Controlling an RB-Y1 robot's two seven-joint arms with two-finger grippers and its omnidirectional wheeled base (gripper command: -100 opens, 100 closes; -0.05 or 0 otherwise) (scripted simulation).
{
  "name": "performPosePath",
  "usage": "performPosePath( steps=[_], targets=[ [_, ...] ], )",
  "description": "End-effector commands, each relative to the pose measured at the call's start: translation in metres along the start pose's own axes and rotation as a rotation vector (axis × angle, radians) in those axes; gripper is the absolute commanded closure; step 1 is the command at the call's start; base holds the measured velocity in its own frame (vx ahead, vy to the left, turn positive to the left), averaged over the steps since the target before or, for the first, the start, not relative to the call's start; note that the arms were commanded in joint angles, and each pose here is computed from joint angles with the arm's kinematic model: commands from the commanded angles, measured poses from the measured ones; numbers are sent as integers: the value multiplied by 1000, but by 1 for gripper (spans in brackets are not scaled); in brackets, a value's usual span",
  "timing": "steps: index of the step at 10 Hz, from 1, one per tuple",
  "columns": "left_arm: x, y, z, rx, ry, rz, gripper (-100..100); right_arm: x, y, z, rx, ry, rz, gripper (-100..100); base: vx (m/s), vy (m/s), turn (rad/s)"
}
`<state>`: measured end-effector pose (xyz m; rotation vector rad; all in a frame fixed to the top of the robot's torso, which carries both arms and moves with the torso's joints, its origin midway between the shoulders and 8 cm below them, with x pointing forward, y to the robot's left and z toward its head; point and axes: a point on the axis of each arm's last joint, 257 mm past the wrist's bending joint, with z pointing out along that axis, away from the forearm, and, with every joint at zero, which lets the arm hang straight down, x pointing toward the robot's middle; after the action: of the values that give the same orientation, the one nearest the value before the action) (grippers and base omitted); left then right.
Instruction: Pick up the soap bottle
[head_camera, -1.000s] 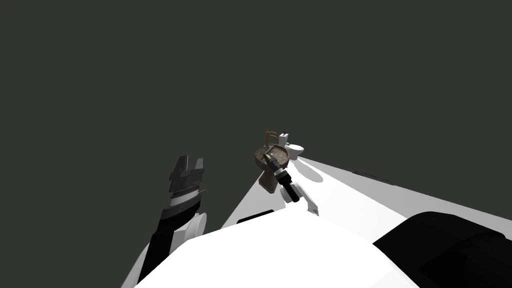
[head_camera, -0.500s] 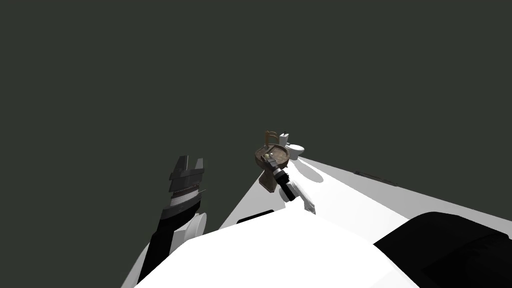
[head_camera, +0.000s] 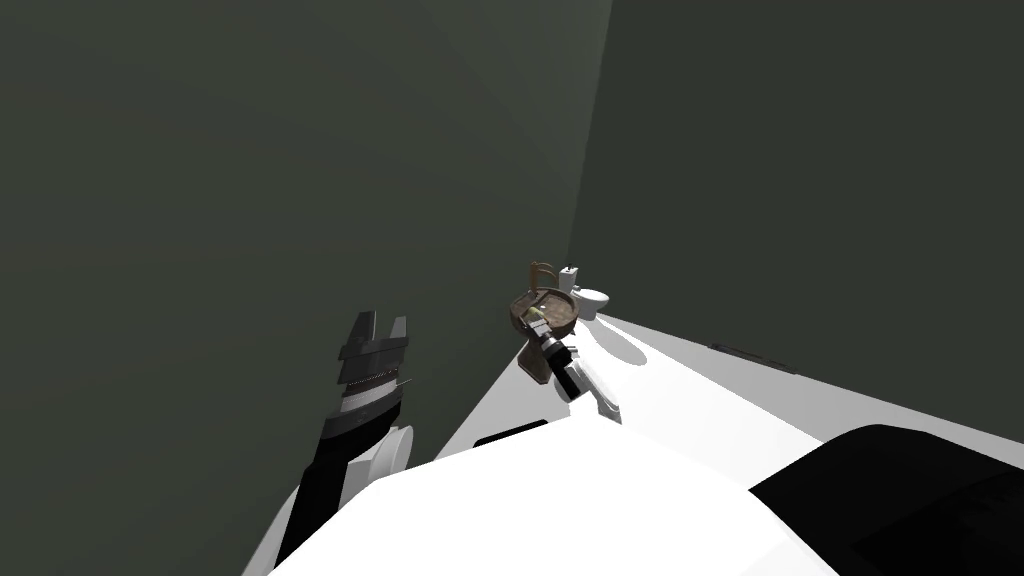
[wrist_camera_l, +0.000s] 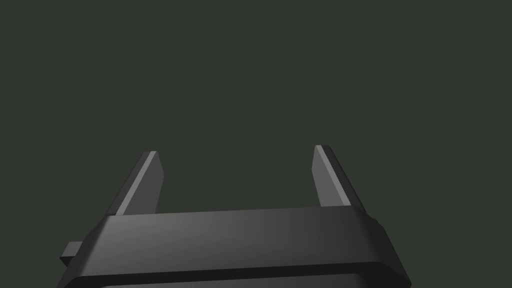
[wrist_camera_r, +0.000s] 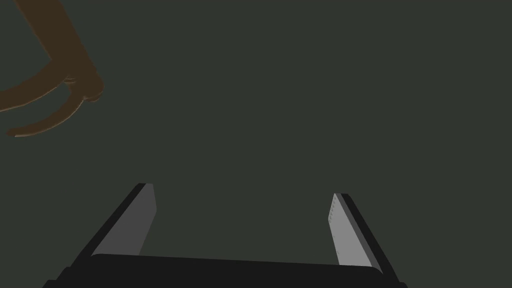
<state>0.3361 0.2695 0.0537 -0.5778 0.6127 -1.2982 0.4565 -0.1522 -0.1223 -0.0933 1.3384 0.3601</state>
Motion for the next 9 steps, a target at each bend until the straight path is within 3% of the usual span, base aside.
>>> performPosePath(
  steps=[1, 9],
  targets=[
    [0, 0, 0, 0, 0, 0, 0, 5, -1, 2, 4, 17, -63, -100, -17, -8, 8],
    [0, 0, 0, 0, 0, 0, 0, 52, -16, 7, 45, 134, -393, -100, -3, -13, -3]
  ],
)
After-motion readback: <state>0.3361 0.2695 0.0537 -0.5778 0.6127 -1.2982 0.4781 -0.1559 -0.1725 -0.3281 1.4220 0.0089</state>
